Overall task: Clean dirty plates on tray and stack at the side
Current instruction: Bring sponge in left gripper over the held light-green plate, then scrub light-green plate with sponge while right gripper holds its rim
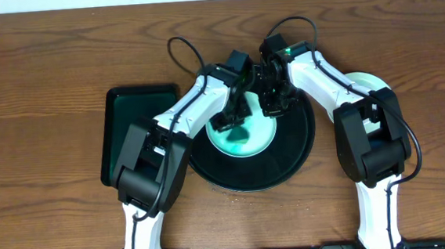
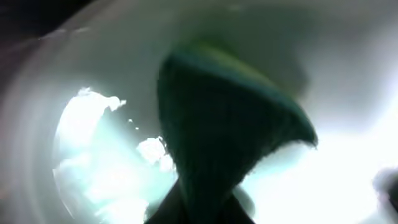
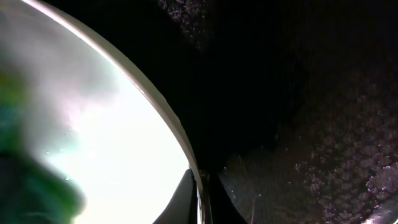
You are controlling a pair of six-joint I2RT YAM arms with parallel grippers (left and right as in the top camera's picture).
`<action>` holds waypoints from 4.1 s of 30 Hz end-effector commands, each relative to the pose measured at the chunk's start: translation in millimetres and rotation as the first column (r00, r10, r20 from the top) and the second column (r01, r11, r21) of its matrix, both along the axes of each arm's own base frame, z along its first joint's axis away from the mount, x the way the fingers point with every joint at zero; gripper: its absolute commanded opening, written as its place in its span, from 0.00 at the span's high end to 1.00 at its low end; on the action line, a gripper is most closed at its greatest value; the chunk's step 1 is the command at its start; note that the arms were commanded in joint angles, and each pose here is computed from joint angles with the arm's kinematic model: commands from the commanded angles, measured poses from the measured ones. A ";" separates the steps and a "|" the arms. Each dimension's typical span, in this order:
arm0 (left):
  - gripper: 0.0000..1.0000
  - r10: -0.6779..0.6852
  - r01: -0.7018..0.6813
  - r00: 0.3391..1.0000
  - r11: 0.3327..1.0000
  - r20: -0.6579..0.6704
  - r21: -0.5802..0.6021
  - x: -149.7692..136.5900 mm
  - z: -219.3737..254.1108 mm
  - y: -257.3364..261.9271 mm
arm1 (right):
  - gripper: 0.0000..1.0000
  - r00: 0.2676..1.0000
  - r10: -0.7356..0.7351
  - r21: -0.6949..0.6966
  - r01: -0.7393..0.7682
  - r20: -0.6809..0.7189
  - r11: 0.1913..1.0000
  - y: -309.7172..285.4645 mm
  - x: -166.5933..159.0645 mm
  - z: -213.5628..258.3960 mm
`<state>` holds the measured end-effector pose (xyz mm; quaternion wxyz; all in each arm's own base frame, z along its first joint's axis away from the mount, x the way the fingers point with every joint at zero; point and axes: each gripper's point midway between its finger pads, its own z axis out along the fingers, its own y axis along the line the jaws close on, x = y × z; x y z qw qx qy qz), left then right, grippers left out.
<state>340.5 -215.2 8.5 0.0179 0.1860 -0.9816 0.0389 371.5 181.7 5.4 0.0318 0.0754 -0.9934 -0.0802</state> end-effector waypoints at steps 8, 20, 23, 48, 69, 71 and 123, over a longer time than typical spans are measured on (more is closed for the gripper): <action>0.93 -0.047 0.043 0.995 0.998 -0.083 -0.044 -19.5 -24.5 -8.0 | 0.99 0.999 -0.020 -0.025 0.020 -0.033 0.999 -4.7 -8.8 -10.0; 0.93 0.017 -0.022 0.999 0.991 -0.037 -0.132 3.4 -35.6 1.5 | 0.99 0.993 -0.046 0.106 0.057 -0.106 0.993 0.2 -15.9 -9.6; 0.93 0.026 -0.035 0.996 0.993 -0.081 -0.109 -2.4 -36.1 17.8 | 0.99 0.988 -0.058 0.185 0.085 -0.146 0.979 -1.3 -21.9 -16.0; 0.93 0.035 -0.054 0.992 0.987 0.124 0.153 44.7 -10.4 71.9 | 0.99 0.984 -0.061 0.257 0.104 -0.169 0.961 -4.3 -27.2 -24.6; 0.93 -0.335 0.355 0.930 0.926 0.154 -0.130 22.3 -22.2 -4.8 | 0.99 0.985 -0.053 0.269 0.096 -0.161 0.958 -2.4 -25.8 -24.0; 0.93 -0.279 0.295 0.944 0.953 0.177 -0.071 36.3 -21.8 8.6 | 0.99 0.986 -0.048 0.269 0.090 -0.160 0.959 -2.0 -26.1 -24.1; 0.93 -0.395 0.391 0.917 0.916 -0.046 -0.086 -28.9 -9.0 6.4 | 0.99 0.988 -0.026 0.295 0.072 -0.155 0.953 2.7 -26.7 -22.3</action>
